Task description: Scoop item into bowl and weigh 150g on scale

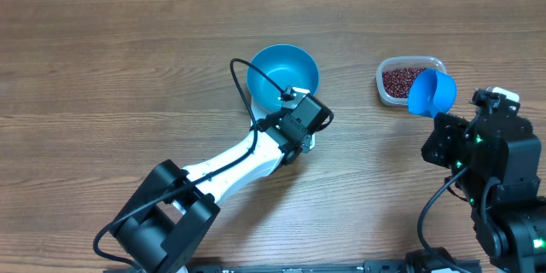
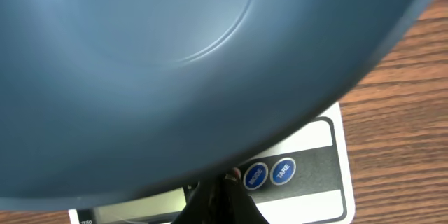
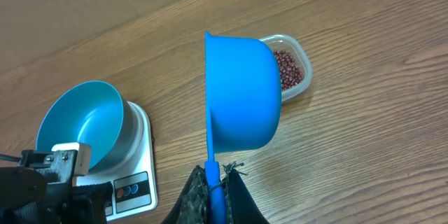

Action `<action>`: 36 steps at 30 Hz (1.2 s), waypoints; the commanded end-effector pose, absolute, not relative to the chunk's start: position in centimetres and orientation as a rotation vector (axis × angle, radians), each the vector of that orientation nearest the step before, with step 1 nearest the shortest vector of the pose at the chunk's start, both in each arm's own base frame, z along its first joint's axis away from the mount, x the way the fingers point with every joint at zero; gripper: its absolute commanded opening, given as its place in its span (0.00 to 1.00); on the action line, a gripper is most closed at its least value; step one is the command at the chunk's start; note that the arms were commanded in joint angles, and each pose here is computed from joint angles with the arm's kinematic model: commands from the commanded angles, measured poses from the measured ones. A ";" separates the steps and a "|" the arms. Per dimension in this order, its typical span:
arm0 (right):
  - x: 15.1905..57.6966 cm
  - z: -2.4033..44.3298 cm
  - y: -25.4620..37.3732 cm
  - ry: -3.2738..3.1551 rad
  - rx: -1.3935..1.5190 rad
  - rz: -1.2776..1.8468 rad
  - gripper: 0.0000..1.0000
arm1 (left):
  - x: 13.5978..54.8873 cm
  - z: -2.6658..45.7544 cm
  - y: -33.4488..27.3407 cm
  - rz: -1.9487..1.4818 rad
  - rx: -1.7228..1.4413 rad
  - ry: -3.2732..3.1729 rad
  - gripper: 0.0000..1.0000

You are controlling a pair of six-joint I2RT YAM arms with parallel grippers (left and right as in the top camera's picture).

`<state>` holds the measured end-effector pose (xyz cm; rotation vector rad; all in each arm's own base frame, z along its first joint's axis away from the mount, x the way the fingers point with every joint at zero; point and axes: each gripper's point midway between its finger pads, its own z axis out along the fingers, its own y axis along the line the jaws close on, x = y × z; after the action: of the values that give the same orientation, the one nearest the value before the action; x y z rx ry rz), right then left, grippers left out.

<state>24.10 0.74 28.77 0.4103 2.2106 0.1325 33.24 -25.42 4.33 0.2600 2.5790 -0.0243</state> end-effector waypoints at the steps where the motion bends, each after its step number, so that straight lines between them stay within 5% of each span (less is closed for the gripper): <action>1: 24.2 30.2 0.7 2.172 0.404 0.141 0.04 | 33.3 3.7 -25.3 -0.026 0.237 2.593 0.04; 36: 24.1 30.1 0.6 2.176 0.404 0.140 0.04 | 32.8 1.5 -25.2 -0.014 0.212 2.646 0.04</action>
<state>24.06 0.72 28.72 0.4116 2.2129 0.1312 32.71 -25.72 2.15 0.2325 2.6376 -0.0407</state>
